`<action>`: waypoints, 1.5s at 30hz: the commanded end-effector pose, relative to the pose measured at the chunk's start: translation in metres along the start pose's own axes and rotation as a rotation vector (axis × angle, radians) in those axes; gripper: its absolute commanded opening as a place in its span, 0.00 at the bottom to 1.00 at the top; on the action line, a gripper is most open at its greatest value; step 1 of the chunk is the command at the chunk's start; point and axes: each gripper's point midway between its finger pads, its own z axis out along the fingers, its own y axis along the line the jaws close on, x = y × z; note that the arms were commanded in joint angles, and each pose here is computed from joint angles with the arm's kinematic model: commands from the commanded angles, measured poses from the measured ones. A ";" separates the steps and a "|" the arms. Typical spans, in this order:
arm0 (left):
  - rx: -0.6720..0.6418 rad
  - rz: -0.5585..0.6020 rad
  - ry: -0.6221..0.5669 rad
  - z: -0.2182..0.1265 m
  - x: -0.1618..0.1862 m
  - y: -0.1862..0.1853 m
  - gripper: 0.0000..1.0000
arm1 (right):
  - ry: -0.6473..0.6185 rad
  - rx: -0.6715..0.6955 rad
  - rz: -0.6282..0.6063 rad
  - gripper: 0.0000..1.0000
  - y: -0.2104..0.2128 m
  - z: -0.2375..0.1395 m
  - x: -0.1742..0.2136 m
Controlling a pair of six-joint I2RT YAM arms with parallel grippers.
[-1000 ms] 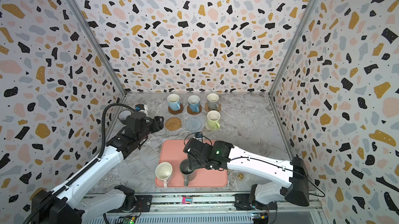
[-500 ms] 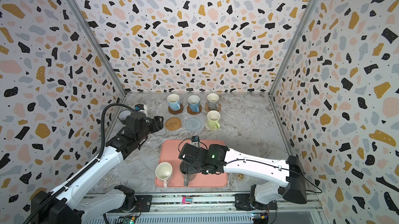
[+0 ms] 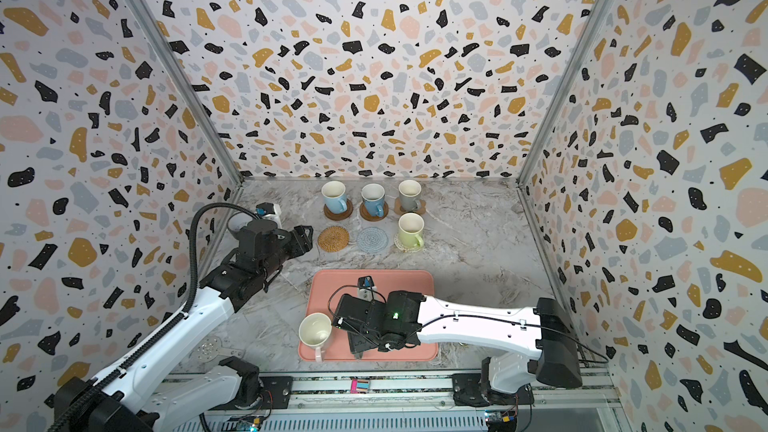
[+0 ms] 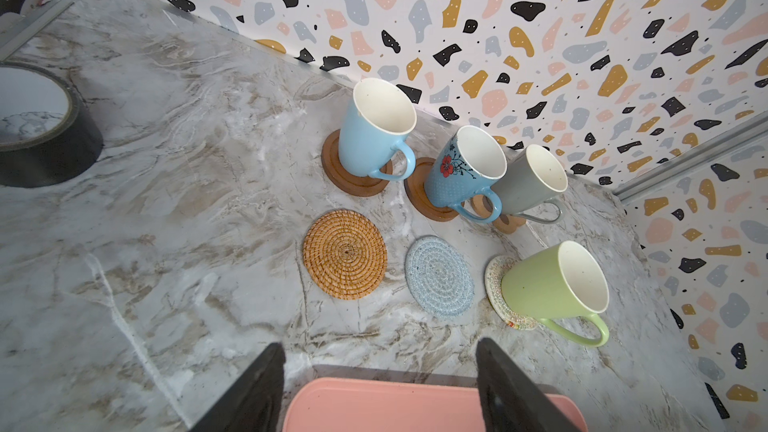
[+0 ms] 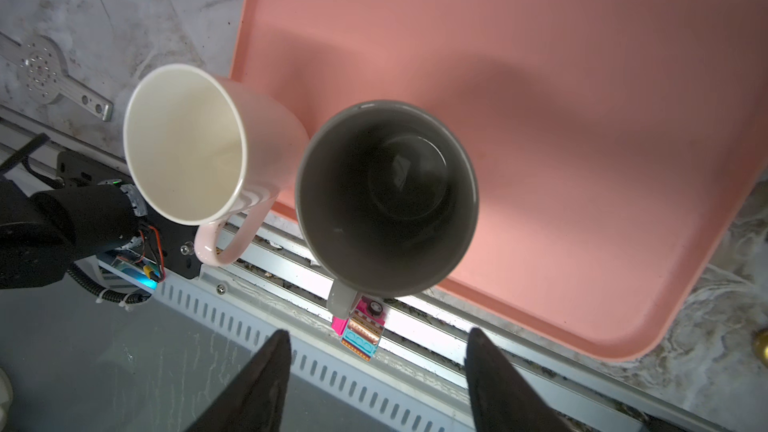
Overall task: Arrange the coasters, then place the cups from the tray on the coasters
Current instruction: 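Lower the right gripper onto the dark grey mug and close on its rim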
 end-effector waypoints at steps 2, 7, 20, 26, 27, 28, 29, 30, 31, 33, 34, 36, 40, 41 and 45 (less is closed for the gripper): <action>0.000 0.000 -0.021 -0.002 -0.002 0.002 0.74 | 0.011 -0.004 0.008 0.68 0.008 0.000 0.005; 0.009 -0.005 -0.018 -0.003 0.000 0.002 0.74 | 0.026 0.022 0.003 0.67 0.005 0.011 0.010; 0.005 0.001 -0.015 -0.006 -0.001 0.002 0.73 | 0.036 0.079 -0.031 0.63 0.000 0.032 0.012; 0.007 0.002 -0.011 -0.005 -0.002 0.001 0.74 | 0.045 0.115 -0.044 0.62 -0.004 0.041 0.013; 0.005 0.003 -0.010 -0.004 -0.002 0.001 0.74 | 0.047 0.120 -0.047 0.61 -0.005 0.042 0.013; 0.006 0.002 -0.008 -0.004 -0.001 0.001 0.74 | 0.048 0.121 -0.048 0.61 -0.005 0.043 0.013; 0.005 0.002 -0.008 -0.003 -0.002 0.001 0.74 | 0.049 0.125 -0.051 0.60 -0.006 0.044 0.012; 0.005 0.002 -0.005 -0.003 -0.002 0.001 0.74 | 0.052 0.129 -0.054 0.60 -0.007 0.045 0.013; 0.006 0.003 -0.007 -0.003 -0.003 0.000 0.74 | 0.051 0.134 -0.054 0.59 -0.008 0.044 0.012; 0.005 0.005 -0.009 -0.003 -0.004 -0.001 0.73 | 0.050 0.146 -0.054 0.58 -0.013 0.043 0.011; 0.003 0.004 -0.011 -0.003 -0.005 0.000 0.74 | 0.049 0.151 -0.055 0.57 -0.015 0.043 0.010; 0.003 0.005 -0.009 -0.003 -0.004 0.000 0.74 | 0.048 0.154 -0.050 0.56 -0.018 0.043 0.009; -0.001 0.001 -0.004 -0.002 -0.001 0.001 0.74 | 0.049 0.164 -0.046 0.54 -0.023 0.043 0.009; -0.002 0.000 -0.005 -0.002 -0.001 0.002 0.74 | 0.047 0.166 -0.044 0.53 -0.025 0.042 0.009; -0.003 -0.003 -0.004 -0.001 -0.001 0.002 0.74 | 0.042 0.180 -0.042 0.50 -0.030 0.041 0.008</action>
